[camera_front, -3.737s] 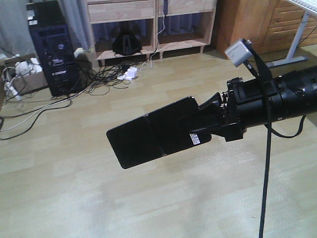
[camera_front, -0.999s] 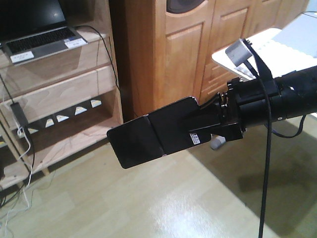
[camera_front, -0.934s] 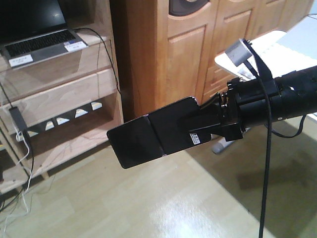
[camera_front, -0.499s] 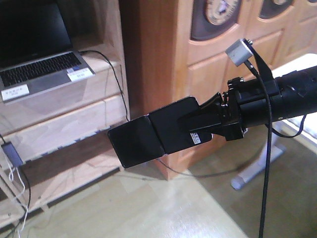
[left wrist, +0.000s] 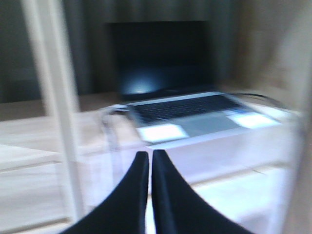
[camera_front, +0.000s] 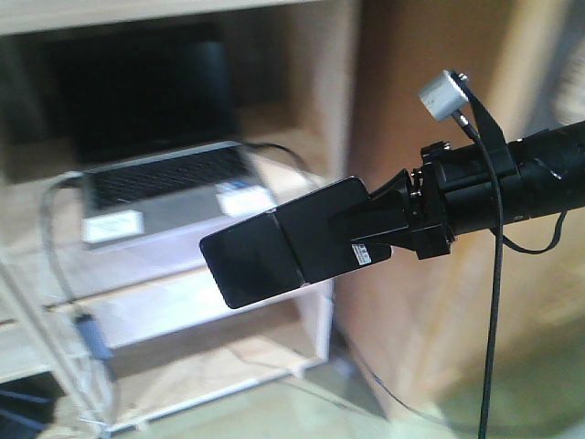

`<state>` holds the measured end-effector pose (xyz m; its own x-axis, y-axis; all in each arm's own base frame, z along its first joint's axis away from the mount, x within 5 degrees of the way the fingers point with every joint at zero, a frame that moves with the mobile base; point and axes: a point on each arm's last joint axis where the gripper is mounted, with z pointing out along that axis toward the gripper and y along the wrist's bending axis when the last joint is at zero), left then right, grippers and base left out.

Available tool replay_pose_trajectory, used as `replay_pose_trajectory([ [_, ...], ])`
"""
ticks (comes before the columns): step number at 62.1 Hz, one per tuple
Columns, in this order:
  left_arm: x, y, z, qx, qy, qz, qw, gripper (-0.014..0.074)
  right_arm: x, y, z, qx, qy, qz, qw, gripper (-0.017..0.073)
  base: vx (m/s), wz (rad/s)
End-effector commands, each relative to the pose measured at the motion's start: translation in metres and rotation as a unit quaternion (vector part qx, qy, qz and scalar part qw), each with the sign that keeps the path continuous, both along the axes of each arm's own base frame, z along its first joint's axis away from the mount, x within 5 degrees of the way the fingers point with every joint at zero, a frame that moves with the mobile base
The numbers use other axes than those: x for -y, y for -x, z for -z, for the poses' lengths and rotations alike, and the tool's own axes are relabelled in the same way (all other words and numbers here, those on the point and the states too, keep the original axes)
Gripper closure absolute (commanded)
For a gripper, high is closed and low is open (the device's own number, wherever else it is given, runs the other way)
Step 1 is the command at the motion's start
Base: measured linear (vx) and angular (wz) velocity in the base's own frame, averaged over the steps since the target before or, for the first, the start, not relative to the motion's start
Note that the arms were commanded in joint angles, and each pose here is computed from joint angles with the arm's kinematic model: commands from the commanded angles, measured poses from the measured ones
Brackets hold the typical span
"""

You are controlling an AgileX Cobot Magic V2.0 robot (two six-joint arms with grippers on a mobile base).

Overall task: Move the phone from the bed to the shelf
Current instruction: 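Extend the right gripper with the phone over the upper shelf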

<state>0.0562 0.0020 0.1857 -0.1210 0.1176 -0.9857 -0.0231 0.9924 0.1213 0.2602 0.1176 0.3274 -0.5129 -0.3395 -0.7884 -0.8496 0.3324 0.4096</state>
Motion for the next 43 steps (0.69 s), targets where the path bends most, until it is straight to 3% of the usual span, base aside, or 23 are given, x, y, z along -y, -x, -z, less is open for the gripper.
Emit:
replay_pose_trajectory([
  [1,0.0002,0.0013,-0.0145,0.054,0.005,0.001,0.999,0.0592,-0.0027,0.0106,-0.0237,0.01,-0.052,-0.021,0.998,0.0561,0.37,0.65],
  [23,0.0002,0.0013,-0.0145,0.054,0.005,0.001,0.999,0.0592,-0.0027,0.0105,-0.0237,0.011,-0.052,-0.021,0.998,0.0561,0.29,0.66],
  [43,0.0002,0.0013,-0.0145,0.054,0.005,0.001,0.999,0.0592,-0.0027,0.0105,-0.0237,0.011,-0.052,-0.021,0.998,0.0561,0.17,0.34],
])
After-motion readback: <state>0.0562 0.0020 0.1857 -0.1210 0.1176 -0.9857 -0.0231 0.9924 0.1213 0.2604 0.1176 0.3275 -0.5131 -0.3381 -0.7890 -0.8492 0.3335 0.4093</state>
